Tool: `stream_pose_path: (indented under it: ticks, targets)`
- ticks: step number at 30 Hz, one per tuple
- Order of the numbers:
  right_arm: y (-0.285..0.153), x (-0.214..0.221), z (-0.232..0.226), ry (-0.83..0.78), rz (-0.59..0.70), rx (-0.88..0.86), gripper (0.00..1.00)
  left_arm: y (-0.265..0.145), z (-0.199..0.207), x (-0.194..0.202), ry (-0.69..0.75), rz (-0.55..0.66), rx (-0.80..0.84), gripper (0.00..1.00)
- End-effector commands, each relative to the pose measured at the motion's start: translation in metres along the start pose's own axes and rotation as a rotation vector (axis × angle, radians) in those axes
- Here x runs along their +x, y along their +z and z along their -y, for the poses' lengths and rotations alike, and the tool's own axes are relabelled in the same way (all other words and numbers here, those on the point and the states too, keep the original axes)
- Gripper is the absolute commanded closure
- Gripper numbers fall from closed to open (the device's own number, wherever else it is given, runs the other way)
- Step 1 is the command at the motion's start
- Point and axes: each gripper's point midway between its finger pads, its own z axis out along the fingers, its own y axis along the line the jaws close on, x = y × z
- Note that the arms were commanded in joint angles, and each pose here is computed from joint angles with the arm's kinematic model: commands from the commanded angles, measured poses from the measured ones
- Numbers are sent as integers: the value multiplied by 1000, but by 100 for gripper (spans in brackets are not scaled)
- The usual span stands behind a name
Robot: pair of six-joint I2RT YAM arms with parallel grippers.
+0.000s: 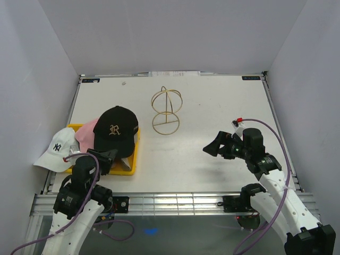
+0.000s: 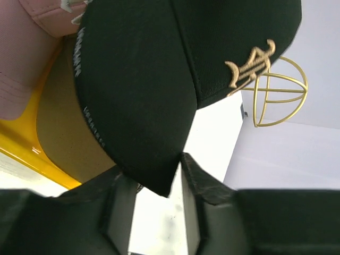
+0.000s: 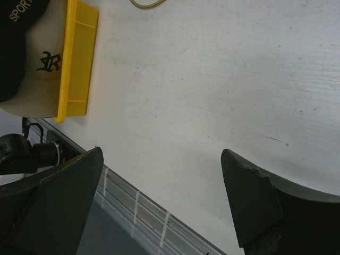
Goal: Stack the hats
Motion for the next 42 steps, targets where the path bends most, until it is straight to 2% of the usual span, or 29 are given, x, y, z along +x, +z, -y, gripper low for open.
stream_pose_path:
  ticks: [1, 6, 9, 12, 13, 17, 23, 38, 42]
  targets:
    - [-1, -2, -1, -31, 15, -7, 3, -2, 10, -15, -83, 73, 14, 57]
    - [-1, 0, 0, -33, 9, -4, 3, -3, 12, -16, -89, 74, 18, 78]
    - [-1, 1, 0, -36, 7, -4, 3, -5, 14, -18, -99, 79, 30, 83]
    - [-1, 1, 1, -38, 2, -3, 3, -8, 15, -20, -115, 88, 40, 99]
    - [-1, 1, 1, -40, 1, -2, 3, -9, 16, -21, -121, 89, 46, 100]
    - [-1, 0, 0, -49, -4, -1, 3, -14, 26, -25, -145, 102, 88, 100]
    - [0, -2, 1, -55, -8, 3, 3, -23, 60, -36, -175, 122, 193, 100]
    - [-4, -9, -5, -77, -12, 7, 2, -31, 180, -71, -205, 200, 423, 100]
    - [-7, -12, -8, -85, -9, 9, 2, -30, 220, -74, -239, 185, 541, 100]
